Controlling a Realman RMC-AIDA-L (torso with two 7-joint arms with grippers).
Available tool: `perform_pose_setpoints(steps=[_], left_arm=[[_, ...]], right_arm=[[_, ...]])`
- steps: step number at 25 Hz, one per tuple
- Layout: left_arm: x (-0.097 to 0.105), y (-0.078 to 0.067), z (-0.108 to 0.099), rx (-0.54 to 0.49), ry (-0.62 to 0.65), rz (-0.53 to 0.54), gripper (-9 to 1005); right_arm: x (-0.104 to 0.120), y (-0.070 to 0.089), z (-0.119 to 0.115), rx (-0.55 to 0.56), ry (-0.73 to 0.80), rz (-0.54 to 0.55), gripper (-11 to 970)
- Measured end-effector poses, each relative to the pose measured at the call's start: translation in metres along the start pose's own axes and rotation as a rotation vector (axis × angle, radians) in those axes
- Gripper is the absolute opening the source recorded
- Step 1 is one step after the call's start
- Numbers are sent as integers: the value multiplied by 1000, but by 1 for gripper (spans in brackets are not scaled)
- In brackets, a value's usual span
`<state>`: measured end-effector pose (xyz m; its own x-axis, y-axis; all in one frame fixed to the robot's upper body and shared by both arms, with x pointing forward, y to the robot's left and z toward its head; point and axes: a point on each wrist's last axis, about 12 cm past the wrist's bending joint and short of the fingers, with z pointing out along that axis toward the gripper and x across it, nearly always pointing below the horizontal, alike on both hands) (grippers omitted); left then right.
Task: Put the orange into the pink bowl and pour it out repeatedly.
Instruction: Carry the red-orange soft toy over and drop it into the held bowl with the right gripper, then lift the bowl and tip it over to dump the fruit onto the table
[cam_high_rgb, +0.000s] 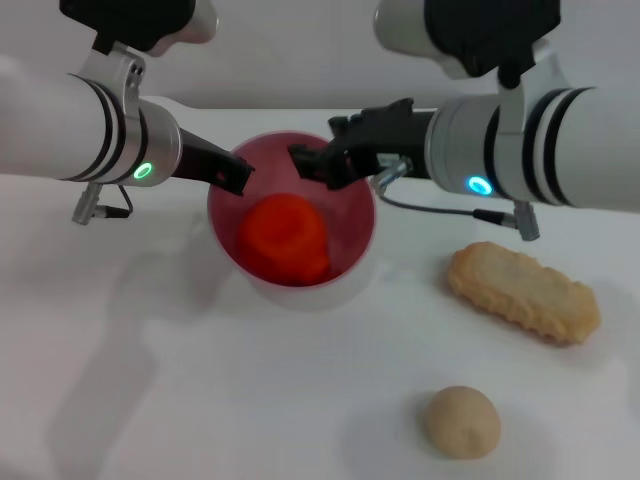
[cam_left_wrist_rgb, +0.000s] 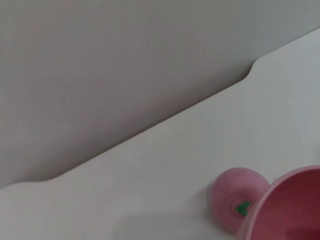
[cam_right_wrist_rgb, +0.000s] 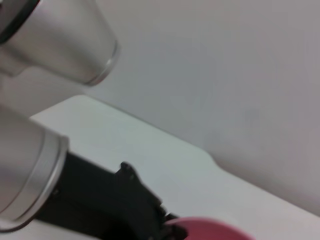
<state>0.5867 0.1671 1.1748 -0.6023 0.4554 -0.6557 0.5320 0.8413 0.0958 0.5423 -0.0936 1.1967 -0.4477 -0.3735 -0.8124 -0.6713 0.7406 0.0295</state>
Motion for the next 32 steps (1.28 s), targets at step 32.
perform_pose_setpoints(steps=[32], left_arm=[[16,-98,7,-492,-174,1191,67]], right_arm=[[70,-120,-51,322,71,423,563]])
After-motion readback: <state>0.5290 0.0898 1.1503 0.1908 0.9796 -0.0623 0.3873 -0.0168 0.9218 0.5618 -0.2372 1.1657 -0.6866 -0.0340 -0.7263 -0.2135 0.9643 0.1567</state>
